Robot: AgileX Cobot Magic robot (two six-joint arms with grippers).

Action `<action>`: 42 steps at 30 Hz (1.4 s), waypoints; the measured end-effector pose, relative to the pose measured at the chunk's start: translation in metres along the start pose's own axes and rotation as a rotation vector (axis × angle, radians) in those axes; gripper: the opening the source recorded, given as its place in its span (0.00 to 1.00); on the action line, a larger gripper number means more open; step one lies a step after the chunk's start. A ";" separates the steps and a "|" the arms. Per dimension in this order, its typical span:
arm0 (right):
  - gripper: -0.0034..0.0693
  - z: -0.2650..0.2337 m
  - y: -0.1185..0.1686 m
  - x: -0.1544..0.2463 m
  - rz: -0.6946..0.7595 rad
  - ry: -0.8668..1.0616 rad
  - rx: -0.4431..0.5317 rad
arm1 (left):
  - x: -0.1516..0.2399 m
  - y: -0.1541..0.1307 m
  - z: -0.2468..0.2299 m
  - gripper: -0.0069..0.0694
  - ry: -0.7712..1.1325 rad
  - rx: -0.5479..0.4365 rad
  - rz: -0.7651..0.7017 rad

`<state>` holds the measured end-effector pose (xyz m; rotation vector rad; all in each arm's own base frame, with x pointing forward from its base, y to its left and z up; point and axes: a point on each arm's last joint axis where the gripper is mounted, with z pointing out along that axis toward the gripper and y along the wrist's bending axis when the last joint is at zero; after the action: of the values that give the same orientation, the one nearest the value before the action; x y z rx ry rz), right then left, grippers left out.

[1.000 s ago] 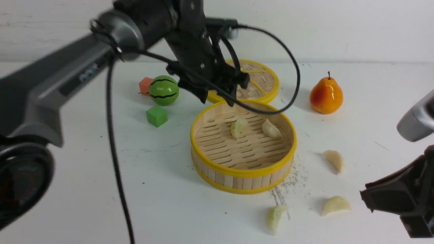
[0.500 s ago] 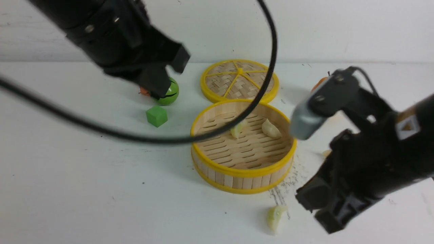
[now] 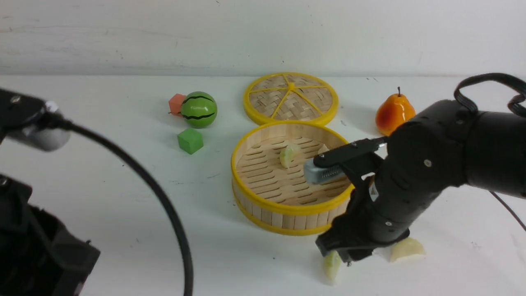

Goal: Put the dumplings into the steamer on the white table.
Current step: 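Reach for and grasp a dumpling lying on the table beside the steamer, then place the dumpling in the bamboo steamer basket with the right gripper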

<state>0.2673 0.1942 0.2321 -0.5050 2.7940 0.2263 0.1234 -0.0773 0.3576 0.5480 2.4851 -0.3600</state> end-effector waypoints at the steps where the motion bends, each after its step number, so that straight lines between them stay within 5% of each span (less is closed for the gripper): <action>1: 0.66 0.004 0.001 -0.003 0.024 -0.019 -0.005 | 0.005 0.000 0.000 0.07 -0.001 0.002 -0.001; 5: 0.87 0.022 0.003 -0.009 0.106 -0.040 -0.022 | 0.022 0.001 -0.002 0.07 -0.015 0.012 -0.005; 9: 0.90 0.047 0.002 -0.008 0.162 0.009 -0.007 | 0.031 0.001 -0.004 0.07 -0.032 0.018 -0.006; 12: 0.85 0.066 0.001 -0.005 0.202 0.053 0.010 | 0.035 0.001 -0.005 0.07 -0.045 0.020 -0.006; 17: 0.61 0.077 0.000 -0.007 0.226 0.051 0.024 | 0.035 0.001 -0.006 0.07 -0.051 0.021 -0.006; 21: 0.31 0.077 -0.001 -0.007 0.214 0.044 0.034 | 0.035 0.001 -0.006 0.07 -0.051 0.022 -0.007; 27: 0.32 0.057 0.006 -0.012 0.133 0.059 0.034 | 0.035 0.001 -0.006 0.07 -0.051 0.026 -0.009; 35: 0.32 -0.031 0.036 -0.080 -0.055 -0.229 -0.048 | 0.032 0.001 -0.006 0.07 -0.090 0.030 -0.010; 42: 0.32 0.006 0.047 -0.129 -0.087 -0.274 -0.011 | 0.032 0.000 -0.005 0.07 -0.094 0.037 -0.014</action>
<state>0.3677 0.2802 0.2710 -0.5521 2.5004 0.2695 0.0969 -0.0656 0.3436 0.5167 2.3977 -0.4287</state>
